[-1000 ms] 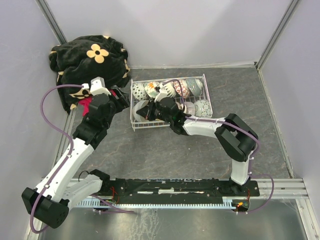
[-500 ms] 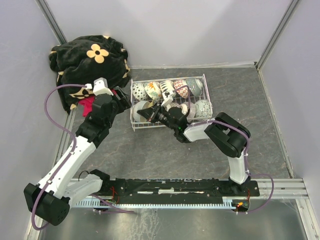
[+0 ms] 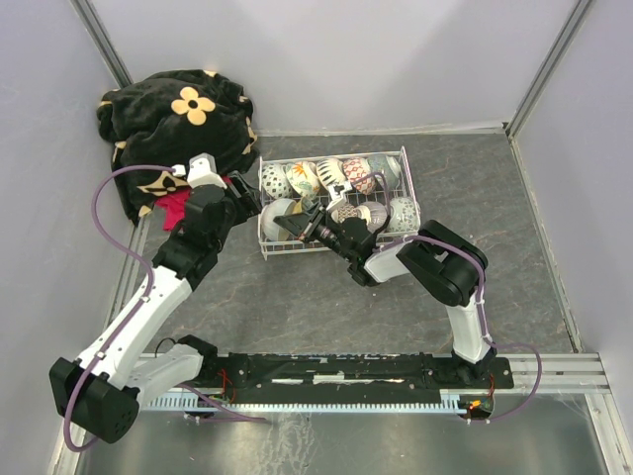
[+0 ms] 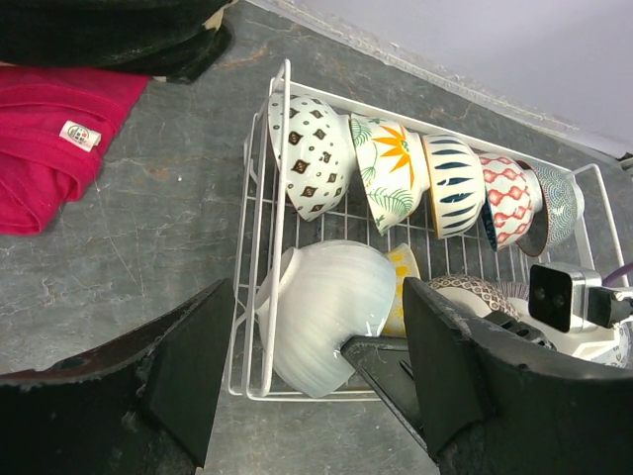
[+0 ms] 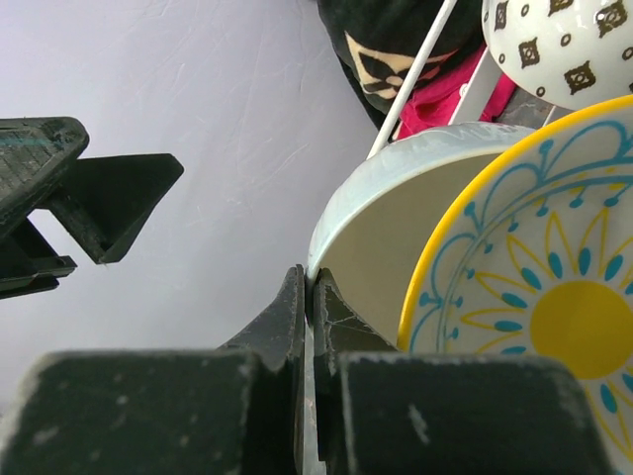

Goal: Load the bowls into the dish rack
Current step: Pick up the bowl from the dish rack.

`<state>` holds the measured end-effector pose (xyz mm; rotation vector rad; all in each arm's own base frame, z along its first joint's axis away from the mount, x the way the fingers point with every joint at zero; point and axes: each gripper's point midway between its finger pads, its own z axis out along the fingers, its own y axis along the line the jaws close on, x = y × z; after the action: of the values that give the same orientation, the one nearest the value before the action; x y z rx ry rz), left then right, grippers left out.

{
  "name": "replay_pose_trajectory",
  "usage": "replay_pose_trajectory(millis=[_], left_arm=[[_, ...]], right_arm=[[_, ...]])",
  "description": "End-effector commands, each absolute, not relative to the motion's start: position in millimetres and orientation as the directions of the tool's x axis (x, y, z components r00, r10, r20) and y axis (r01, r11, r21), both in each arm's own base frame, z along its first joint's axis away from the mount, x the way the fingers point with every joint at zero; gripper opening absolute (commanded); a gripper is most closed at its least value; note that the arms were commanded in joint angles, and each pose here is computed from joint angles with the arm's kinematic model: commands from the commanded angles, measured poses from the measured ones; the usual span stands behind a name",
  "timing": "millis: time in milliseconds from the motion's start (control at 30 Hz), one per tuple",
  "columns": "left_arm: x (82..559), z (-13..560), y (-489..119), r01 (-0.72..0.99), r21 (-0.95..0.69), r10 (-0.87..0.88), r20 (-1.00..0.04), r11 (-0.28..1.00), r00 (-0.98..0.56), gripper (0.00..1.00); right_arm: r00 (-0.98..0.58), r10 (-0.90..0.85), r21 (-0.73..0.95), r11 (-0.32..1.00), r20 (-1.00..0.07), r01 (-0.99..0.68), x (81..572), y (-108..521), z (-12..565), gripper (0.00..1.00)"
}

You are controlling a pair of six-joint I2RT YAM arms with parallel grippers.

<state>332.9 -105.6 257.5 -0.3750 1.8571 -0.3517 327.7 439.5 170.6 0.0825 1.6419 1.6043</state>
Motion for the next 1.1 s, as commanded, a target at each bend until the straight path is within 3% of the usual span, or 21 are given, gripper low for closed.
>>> replay_pose_trajectory(millis=[0,600,1067], left_arm=[[340,271,-105,-0.081,-0.453,-0.458,-0.853,0.888,-0.249,0.75],[343,266,-104,-0.093,-0.445,-0.454,-0.854,0.89,-0.254,0.75],[342,270,-102,-0.087,-0.462,-0.468,-0.848,0.883,-0.247,0.75]], right_arm=[[-0.632,0.602,0.807,0.036,-0.488,-0.589,310,434,225,0.02],[-0.601,0.615,0.759,-0.008,-0.51,-0.652,289,428,266,0.01],[-0.629,0.528,0.688,-0.109,-0.571,-0.717,264,452,304,0.02]])
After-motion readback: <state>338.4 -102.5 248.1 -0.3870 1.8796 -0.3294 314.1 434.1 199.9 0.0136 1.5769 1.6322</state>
